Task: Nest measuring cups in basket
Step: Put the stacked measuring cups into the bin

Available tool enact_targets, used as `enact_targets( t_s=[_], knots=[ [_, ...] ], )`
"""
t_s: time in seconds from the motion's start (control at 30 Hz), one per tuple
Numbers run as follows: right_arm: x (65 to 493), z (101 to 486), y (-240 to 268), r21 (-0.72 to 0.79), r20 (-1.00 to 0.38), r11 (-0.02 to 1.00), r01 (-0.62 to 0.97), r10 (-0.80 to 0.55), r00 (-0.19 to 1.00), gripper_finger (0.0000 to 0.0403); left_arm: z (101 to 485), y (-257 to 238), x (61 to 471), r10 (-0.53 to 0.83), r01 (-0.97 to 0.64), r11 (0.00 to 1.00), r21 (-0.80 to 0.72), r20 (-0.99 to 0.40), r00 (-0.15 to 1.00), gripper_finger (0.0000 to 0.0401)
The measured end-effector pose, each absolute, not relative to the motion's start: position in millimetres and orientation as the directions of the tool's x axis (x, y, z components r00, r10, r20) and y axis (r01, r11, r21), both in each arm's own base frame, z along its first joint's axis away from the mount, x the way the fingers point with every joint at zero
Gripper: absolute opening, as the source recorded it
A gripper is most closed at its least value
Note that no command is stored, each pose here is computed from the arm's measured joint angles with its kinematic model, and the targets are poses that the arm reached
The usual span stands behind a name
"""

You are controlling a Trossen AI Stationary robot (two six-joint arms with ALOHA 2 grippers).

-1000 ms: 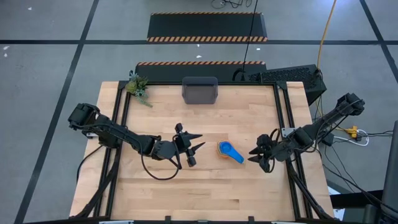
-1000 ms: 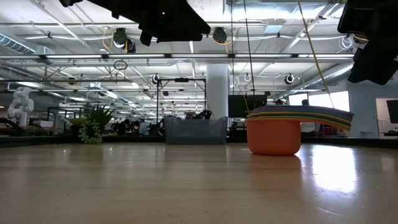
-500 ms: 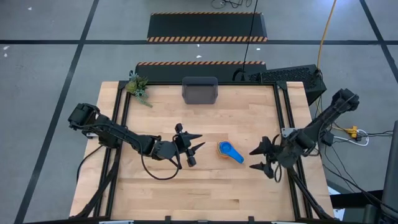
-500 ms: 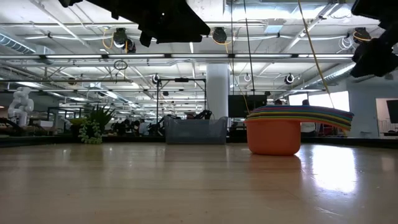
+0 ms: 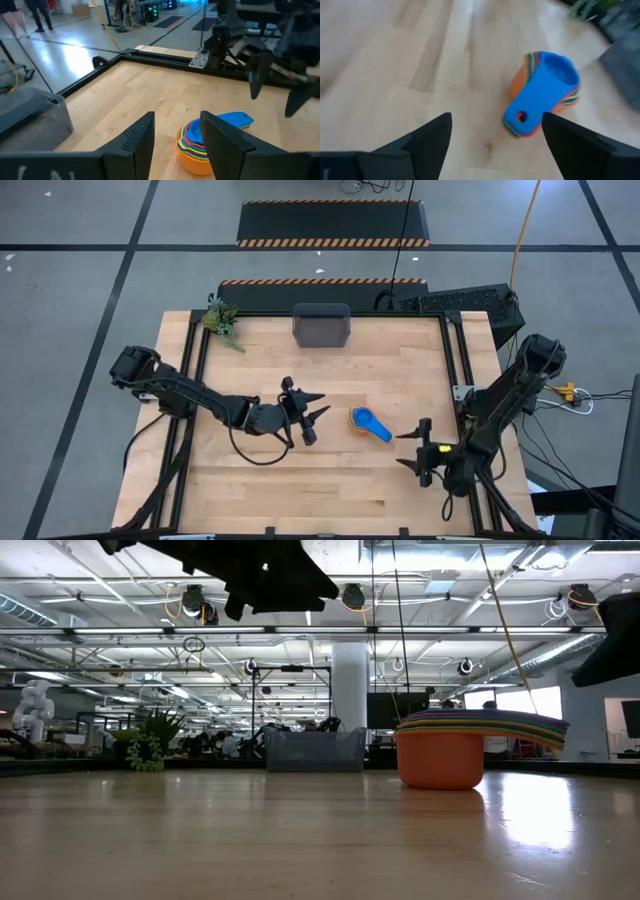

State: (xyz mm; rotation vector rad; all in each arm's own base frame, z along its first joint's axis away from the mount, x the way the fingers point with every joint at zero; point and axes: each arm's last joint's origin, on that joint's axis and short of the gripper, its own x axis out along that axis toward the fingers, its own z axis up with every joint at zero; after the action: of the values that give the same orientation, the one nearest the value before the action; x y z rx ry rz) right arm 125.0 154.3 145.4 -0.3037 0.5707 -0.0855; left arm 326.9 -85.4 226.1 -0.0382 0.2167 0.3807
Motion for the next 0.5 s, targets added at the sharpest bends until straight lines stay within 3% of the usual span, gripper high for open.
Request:
enact_targets(
  t_s=[0.27,0.5],
  knots=[
    [129,126,166,-0.532,-0.471,0.846,-0.029,-0.268,0.84,0.0304,210,-71,339,0.41,-0.437,0.896,-0.081,-0.226,0.884,0.0159],
    [137,113,176,-0.72,-0.406,0.693,-0.04,-0.374,0.834,0.0304,199,-64,360,0.418,-0.447,0.889,-0.104,-0.218,0.882,0.0159]
  ],
)
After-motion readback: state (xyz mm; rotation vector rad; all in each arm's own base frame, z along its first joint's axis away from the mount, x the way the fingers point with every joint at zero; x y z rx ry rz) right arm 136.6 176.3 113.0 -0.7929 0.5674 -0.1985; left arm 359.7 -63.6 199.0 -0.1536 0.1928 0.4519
